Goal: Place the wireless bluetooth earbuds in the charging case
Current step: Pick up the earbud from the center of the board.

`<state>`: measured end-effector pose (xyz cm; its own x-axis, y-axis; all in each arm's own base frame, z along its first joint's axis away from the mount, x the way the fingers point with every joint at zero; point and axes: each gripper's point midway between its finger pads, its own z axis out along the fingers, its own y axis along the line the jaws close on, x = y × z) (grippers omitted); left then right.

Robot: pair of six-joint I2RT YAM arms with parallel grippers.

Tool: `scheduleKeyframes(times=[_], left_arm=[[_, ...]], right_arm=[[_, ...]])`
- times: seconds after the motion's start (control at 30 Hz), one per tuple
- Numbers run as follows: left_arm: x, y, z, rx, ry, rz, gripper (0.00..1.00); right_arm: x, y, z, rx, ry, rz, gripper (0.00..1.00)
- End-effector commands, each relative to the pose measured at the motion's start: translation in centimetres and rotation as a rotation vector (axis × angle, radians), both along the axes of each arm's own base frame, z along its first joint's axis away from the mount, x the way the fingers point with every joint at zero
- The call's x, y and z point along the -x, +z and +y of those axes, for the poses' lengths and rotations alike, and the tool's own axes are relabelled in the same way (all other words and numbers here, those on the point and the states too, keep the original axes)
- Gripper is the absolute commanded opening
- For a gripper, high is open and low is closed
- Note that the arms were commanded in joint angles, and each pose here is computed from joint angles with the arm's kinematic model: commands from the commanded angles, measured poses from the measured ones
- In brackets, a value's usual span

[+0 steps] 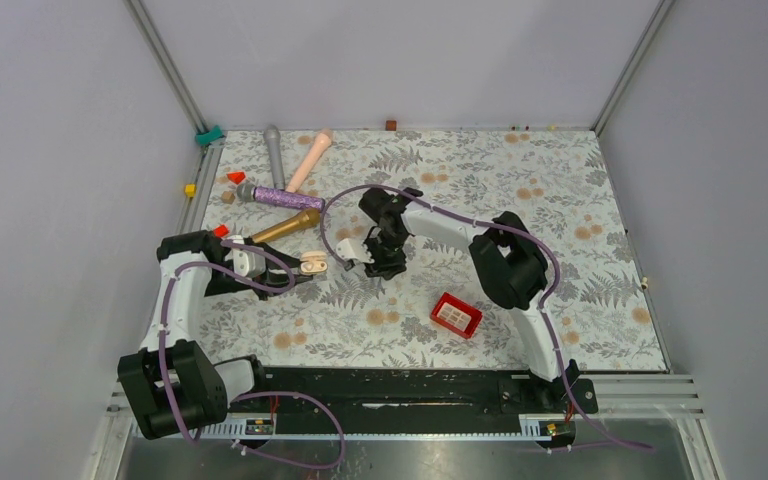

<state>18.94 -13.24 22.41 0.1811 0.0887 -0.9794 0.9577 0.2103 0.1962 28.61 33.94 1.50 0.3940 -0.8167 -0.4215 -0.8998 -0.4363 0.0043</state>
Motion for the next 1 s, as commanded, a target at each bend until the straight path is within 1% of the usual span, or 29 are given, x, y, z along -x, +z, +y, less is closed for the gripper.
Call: scheduleKeyframes(times=[0.0, 0.1, 0.17, 0.33, 0.47, 0.67, 0.97], left_arm=[[-0.8, 3.4, -0.2, 0.087, 0.042, -0.167, 0.0], [-0.9, 3.4, -0.1, 0.087, 0.042, -0.166, 0.0], [-0.9, 3.4, -0.1, 0.086, 0.042, -0.168, 0.0], [-0.9, 3.4, -0.1, 0.086, 0.043, -0.168, 0.0], [-0.9, 3.3, -0.1, 0.086, 0.044, -0.166, 0.0], [-0.9, 3.3, -0.1, 0.087, 0.044, -0.167, 0.0], [-0.9, 3.3, -0.1, 0.086, 0.044, -0.169, 0.0]], right_arm=[[-1.2, 6.0, 2.0, -0.129, -0.067, -0.039, 0.47], [-2.1, 6.7, 2.5, -0.144, -0.114, -0.041, 0.46], [-3.4, 6.4, 2.6, -0.131, -0.155, -0.075, 0.45], [-6.4, 3.9, 2.3, -0.075, -0.232, -0.181, 0.45], [-7.9, 2.1, 1.7, -0.028, -0.249, -0.247, 0.45], [-8.0, 0.9, 1.2, 0.001, -0.241, -0.258, 0.45], [-6.8, -0.4, 0.5, 0.04, -0.185, -0.252, 0.46]])
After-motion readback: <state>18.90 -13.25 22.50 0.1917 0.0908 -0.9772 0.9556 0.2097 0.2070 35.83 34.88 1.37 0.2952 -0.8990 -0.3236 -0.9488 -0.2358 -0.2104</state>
